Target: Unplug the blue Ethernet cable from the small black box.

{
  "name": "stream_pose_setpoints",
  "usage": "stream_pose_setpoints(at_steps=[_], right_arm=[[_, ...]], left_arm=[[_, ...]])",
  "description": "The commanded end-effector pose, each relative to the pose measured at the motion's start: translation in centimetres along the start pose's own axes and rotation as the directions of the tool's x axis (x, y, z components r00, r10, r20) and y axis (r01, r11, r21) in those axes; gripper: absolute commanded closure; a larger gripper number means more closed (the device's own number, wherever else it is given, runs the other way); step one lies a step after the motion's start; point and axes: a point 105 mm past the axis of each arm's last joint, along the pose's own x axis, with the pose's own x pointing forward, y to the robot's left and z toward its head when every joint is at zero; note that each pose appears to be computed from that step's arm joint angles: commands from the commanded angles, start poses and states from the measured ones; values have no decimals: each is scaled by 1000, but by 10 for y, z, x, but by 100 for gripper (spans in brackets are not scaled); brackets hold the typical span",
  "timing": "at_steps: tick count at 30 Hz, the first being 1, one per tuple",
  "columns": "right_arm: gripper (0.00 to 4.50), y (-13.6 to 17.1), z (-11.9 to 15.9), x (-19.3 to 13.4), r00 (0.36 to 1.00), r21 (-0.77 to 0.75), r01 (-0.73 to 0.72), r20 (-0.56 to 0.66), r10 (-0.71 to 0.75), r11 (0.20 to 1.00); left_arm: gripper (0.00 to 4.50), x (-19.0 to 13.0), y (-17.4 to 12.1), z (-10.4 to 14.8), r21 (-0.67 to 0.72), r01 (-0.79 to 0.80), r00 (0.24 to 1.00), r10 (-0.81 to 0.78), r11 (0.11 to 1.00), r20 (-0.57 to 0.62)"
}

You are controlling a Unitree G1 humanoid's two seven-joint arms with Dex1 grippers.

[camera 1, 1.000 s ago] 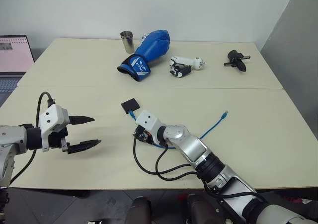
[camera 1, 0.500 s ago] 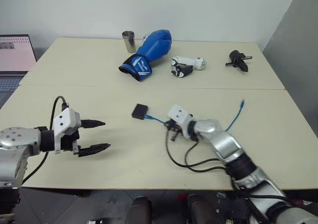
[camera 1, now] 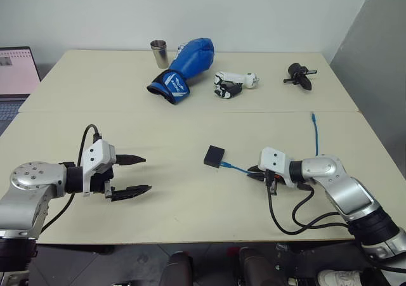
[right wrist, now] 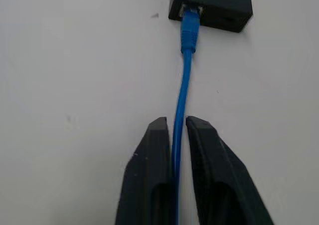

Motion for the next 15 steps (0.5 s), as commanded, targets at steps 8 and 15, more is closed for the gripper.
stream_pose_setpoints(at_steps=[8, 15], right_arm=[[267, -10, 34, 20, 977, 46, 110, 176, -117, 993], [267, -18, 25, 42, 980, 113, 134, 135, -148, 985]], left_arm=[[0, 7, -16, 16, -12, 68, 997, -67, 998, 36], [0, 17, -17, 26, 15, 91, 994, -91, 996, 60]])
